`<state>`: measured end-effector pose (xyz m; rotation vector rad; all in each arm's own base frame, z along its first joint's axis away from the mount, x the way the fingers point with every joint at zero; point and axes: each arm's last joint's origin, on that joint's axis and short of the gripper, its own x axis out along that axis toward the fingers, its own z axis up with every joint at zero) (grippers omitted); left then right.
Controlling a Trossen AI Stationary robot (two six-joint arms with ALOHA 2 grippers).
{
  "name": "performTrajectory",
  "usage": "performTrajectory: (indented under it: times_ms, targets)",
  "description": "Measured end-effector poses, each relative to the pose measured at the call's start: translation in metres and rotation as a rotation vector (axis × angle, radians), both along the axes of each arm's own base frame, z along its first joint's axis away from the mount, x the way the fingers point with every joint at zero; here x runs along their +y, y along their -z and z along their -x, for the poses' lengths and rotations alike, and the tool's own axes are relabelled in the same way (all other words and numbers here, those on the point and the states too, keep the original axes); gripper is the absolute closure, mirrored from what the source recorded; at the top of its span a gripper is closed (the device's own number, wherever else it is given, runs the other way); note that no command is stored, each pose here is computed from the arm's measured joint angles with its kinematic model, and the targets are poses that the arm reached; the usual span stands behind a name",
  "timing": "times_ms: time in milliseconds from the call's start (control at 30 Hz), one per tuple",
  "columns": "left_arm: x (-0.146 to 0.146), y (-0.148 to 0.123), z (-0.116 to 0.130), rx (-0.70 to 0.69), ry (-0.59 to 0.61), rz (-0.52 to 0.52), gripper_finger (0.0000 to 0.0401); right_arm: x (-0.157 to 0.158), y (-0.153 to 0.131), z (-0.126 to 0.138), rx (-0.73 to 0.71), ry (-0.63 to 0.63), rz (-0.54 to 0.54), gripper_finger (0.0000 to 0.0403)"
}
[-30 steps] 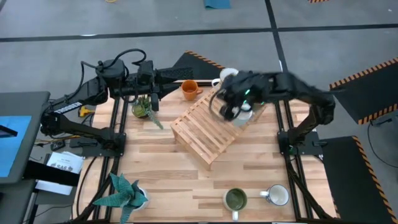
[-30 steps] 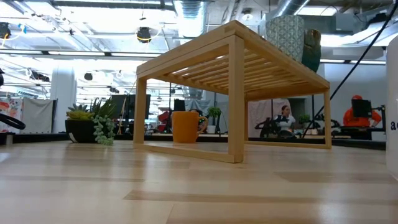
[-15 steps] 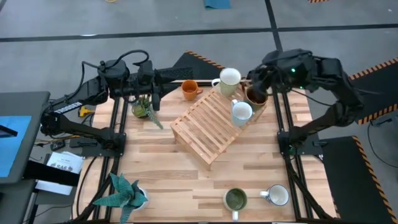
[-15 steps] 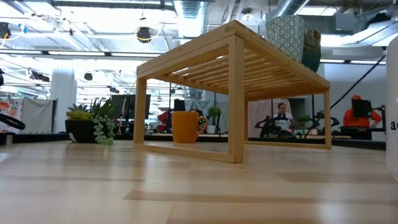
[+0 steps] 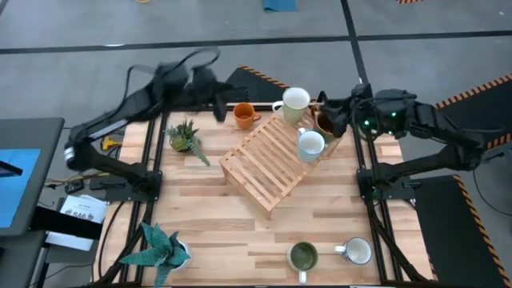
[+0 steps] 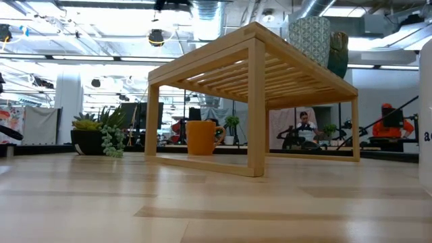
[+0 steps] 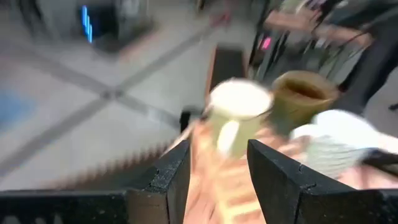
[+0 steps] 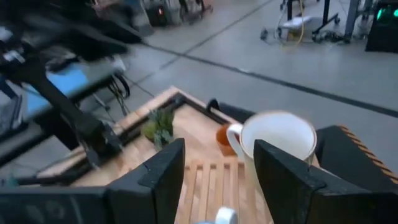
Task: Place coffee mugs
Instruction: Put the orange mug on the shelf
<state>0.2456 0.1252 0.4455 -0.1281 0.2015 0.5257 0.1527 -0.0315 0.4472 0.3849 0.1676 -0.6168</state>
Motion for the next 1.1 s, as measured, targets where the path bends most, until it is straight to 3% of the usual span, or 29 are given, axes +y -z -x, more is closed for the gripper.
performTrajectory:
  times_ms: [100,233,400,500,700,900,1100]
  targets:
    - [0.044,0.016,-0.011,0.104,-0.012,0.145,0.0257,0.000,-0.004,0.002,-0.034,0.001,0.005,0.0187]
    - [0.090,0.061,-0.024,0.273,-0.111,0.355,0.0257,0.000,-0.005,0.003,-0.036,0.000,0.005,0.0188]
    - [0.126,0.123,-0.035,0.438,-0.270,0.593,0.0257,-0.001,-0.002,-0.004,-0.014,0.000,0.003,0.0188]
    - [0.137,0.158,-0.044,0.539,-0.301,0.687,0.0257,-0.001,0.000,-0.010,0.002,-0.002,0.002,0.0188]
    - [0.147,0.193,-0.062,0.559,-0.343,0.756,0.0257,-0.003,0.005,-0.021,0.032,-0.001,-0.002,0.0188]
    - [0.145,0.194,-0.069,0.541,-0.441,0.696,0.0257,-0.002,0.006,-0.023,0.037,-0.019,-0.009,0.0188]
    - [0.147,0.200,-0.069,0.500,-0.497,0.716,0.0257,-0.002,0.005,-0.022,0.033,-0.020,-0.009,0.0188]
